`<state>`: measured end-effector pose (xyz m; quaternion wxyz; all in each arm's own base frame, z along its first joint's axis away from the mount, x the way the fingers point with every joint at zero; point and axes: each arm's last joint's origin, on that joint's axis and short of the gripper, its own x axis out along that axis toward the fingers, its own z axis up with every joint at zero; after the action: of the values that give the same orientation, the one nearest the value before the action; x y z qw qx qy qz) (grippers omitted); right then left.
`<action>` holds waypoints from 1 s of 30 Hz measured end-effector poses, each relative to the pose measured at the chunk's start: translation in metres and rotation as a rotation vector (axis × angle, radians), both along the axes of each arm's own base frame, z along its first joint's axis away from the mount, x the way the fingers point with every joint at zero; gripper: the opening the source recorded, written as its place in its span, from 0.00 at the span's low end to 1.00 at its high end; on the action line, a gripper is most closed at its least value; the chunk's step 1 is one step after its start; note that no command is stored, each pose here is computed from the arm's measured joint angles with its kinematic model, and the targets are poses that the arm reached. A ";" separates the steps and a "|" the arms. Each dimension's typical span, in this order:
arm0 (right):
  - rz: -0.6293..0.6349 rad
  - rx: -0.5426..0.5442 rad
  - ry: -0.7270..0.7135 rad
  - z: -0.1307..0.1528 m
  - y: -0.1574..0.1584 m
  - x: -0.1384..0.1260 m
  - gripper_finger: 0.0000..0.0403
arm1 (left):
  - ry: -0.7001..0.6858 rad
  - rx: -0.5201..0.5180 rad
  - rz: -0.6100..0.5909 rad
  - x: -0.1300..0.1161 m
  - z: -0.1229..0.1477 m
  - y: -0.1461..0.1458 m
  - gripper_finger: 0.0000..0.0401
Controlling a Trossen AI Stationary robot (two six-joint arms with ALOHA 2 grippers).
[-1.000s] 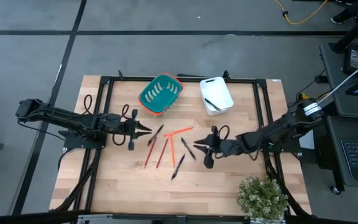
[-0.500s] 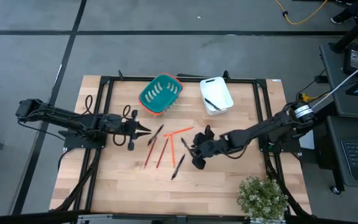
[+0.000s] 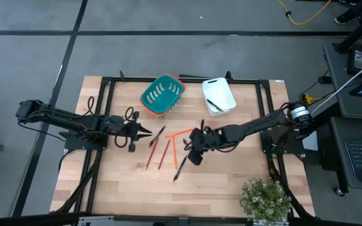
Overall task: Sort pens & pencils
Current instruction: Put the black pen into the white bin
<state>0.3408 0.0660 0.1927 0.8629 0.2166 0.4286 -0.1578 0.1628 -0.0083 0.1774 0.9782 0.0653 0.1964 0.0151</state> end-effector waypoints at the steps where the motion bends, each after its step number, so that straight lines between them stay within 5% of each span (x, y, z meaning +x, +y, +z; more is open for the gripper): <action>1: -0.017 0.006 0.019 0.000 -0.001 -0.001 0.30 | 0.001 0.008 -0.003 0.000 0.000 0.000 0.10; 10: -0.036 0.095 0.039 0.005 -0.002 0.000 0.42 | 0.008 0.019 -0.008 0.000 -0.001 0.000 0.10; 30: 0.013 0.151 0.151 -0.017 0.003 0.017 0.34 | 0.008 0.020 -0.008 0.000 -0.001 0.000 0.10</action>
<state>0.3574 0.0693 0.1760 0.8104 0.2660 0.5042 -0.1354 0.1625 -0.0082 0.1767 0.9768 0.0758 0.1999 0.0128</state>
